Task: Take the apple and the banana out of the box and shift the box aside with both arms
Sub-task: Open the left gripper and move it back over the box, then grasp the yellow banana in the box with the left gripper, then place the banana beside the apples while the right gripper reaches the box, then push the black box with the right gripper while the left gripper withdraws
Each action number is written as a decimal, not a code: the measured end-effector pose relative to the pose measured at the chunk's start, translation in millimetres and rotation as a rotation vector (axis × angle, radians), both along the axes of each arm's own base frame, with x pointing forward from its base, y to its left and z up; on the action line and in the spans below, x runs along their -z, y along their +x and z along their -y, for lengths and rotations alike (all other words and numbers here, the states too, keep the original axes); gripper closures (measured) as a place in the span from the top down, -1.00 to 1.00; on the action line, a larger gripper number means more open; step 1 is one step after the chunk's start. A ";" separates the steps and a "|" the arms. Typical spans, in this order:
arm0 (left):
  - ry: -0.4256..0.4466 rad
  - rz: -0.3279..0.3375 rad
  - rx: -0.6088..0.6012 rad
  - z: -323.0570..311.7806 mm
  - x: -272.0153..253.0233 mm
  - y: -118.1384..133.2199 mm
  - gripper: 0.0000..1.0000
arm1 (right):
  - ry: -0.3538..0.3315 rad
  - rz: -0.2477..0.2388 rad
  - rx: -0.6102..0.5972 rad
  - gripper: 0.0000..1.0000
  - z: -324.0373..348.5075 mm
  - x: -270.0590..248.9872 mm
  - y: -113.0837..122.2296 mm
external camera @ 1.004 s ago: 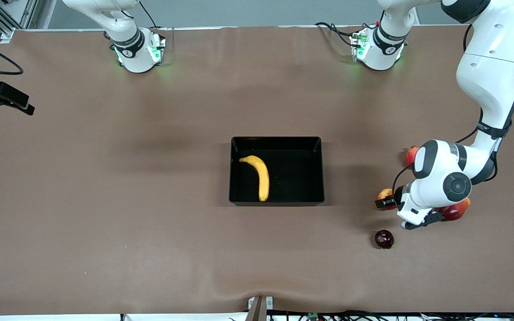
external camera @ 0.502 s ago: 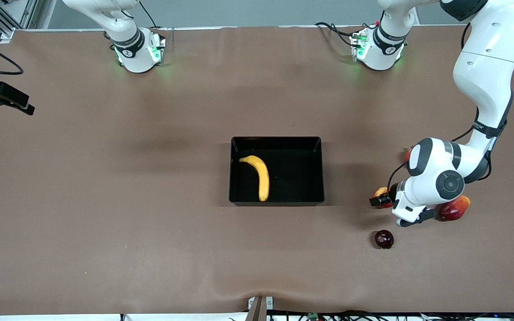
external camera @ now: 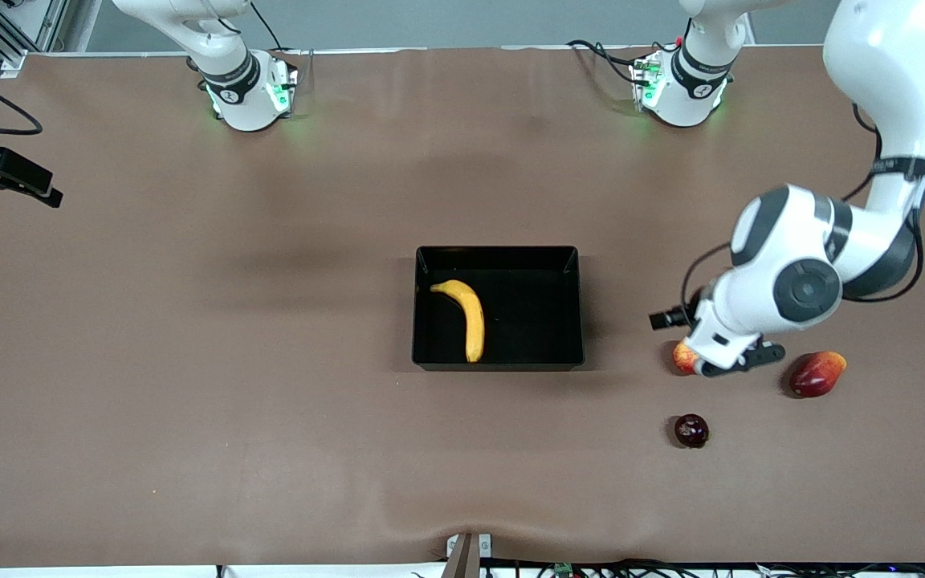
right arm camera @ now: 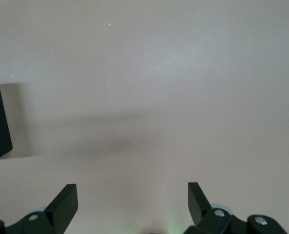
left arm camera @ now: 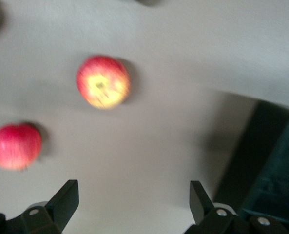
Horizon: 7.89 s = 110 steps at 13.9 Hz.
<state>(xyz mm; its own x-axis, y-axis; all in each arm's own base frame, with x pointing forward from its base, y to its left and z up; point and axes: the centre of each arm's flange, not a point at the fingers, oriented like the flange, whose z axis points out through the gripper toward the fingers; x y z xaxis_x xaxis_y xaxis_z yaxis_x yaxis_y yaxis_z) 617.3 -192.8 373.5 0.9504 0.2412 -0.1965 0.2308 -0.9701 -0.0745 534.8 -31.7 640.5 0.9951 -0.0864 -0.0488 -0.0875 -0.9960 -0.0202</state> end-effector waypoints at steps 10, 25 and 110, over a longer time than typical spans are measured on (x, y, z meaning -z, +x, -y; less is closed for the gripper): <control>-0.132 0.173 0.224 226.0 48.2 -60.4 1.00 | 0.000 -0.018 -0.011 1.00 -5.6 9.5 5.6; -0.119 0.311 0.242 329.3 165.6 -64.3 1.00 | -0.001 -0.033 -0.075 1.00 -39.6 40.5 29.4; 0.046 0.229 0.197 -167.4 -248.4 -29.3 1.00 | 0.071 -0.020 -0.054 -0.95 122.7 315.1 87.6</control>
